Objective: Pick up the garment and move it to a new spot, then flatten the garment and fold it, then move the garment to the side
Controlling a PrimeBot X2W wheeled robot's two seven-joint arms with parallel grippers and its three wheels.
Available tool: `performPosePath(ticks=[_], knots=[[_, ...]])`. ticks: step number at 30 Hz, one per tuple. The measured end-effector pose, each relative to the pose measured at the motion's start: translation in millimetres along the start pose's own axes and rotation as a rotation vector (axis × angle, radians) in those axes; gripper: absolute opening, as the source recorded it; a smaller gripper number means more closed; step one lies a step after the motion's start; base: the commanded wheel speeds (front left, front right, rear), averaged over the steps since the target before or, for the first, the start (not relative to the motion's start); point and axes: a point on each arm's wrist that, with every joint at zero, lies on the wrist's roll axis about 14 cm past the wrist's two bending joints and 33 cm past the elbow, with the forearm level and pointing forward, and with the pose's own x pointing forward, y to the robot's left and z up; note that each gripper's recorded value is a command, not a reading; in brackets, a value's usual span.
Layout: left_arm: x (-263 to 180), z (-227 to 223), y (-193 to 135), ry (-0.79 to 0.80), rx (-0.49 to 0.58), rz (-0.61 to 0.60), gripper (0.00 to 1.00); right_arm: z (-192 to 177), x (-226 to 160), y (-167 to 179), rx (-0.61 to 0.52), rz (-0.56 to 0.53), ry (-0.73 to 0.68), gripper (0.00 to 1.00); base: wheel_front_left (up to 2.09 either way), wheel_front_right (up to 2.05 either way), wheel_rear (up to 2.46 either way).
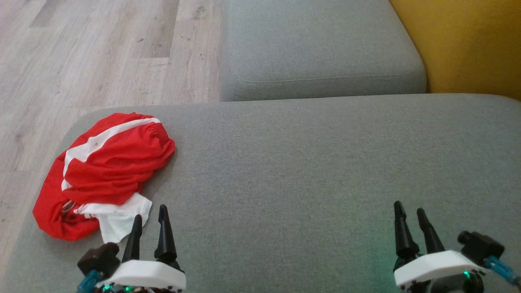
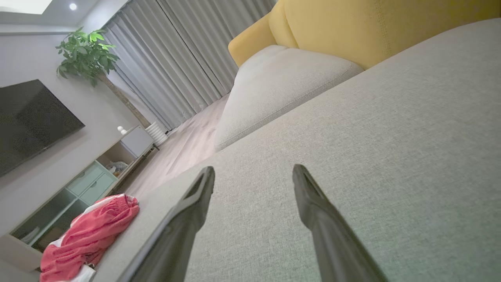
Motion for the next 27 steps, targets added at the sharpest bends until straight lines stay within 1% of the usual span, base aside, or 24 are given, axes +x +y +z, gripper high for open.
performPosePath(ticks=[5, 8, 11, 19, 24, 27], knots=[[-1.4, -2.5, 0.3, 0.001, 0.066, 0.003, 1.0, -6.2, -2.8, 6.1, -0.063, 0.024, 0.013, 1.0, 0.0, 0.0, 0.0], [-3.0, -6.0, 3.3, 0.007, 0.099, 0.018, 1.0, -5.9, -3.3, 8.5, -0.1, 0.034, 0.009, 1.0, 0.0, 0.0, 0.0], [-4.4, -7.2, 3.0, 0.004, 0.132, 0.018, 1.0, -4.6, -4.0, 8.1, -0.109, 0.034, -0.001, 1.0, 0.0, 0.0, 0.0], [-7.1, -4.8, 5.6, -0.02, 0.219, 0.031, 1.0, -5.0, -6.2, 14.9, -0.205, 0.065, -0.012, 1.0, 0.0, 0.0, 0.0], [-8.9, -2.4, 5.4, -0.036, 0.279, 0.03, 1.0, -13.1, -12.0, 14.3, -0.282, 0.075, 0.006, 1.0, 0.0, 0.0, 0.0], [-10.2, 0.5, 3.9, -0.054, 0.319, 0.027, 1.0, -15.1, -13.1, 16.2, -0.352, 0.091, 0.01, 1.0, 0.0, 0.0, 0.0]])
